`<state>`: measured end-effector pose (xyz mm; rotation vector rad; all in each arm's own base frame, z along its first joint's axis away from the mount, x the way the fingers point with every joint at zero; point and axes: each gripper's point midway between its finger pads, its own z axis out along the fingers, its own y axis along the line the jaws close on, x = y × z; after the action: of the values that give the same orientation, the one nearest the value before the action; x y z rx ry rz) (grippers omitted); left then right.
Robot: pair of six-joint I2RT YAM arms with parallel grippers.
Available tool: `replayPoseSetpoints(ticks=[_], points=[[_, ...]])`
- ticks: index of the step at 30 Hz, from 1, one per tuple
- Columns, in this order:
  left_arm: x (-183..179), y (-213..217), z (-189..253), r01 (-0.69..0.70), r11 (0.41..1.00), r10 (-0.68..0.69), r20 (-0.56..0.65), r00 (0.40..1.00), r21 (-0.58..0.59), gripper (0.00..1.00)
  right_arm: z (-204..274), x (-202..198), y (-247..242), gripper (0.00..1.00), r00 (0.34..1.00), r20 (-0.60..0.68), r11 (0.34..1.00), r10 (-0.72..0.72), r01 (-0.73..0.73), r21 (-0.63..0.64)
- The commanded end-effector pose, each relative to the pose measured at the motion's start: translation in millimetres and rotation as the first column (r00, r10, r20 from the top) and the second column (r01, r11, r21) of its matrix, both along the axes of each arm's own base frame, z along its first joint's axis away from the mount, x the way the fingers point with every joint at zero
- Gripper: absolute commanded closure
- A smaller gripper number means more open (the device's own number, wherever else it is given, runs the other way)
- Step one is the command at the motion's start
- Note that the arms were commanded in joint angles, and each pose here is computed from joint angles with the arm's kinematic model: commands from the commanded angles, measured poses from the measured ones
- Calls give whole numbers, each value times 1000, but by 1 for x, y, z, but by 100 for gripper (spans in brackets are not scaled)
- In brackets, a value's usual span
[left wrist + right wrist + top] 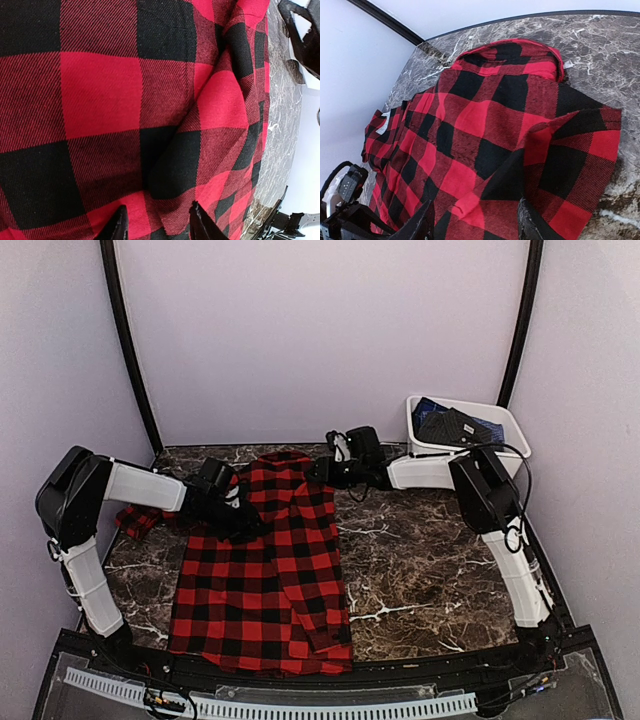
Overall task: Fold and stack the long sleeve shirts
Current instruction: Smooth out the 1/3-folded shirt at the center of the board.
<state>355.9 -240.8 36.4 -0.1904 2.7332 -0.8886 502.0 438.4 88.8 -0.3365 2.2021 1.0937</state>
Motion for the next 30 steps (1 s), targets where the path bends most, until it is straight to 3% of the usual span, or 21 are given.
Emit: replayPoseSetpoints(ticks=[1, 14, 20, 27, 30], points=[[3, -4, 19, -27, 997, 29, 31, 999, -72, 61, 5, 21, 0, 48, 1000, 25, 998, -14, 12, 59], [7, -11, 26, -42, 990, 47, 39, 998, -135, 70, -6, 27, 9, 51, 1000, 14, 996, 20, -22, 85], [6, -10, 23, -42, 992, 46, 32, 998, -121, 81, -10, 32, 9, 55, 1000, 7, 996, 20, -21, 91], [6, -8, 21, -43, 993, 47, 33, 998, -113, 99, -8, 36, 8, 69, 1000, 6, 994, 18, -18, 107], [5, -6, 20, -51, 993, 55, 33, 998, -103, 100, -6, 37, 9, 77, 1000, 10, 994, 17, -18, 111]])
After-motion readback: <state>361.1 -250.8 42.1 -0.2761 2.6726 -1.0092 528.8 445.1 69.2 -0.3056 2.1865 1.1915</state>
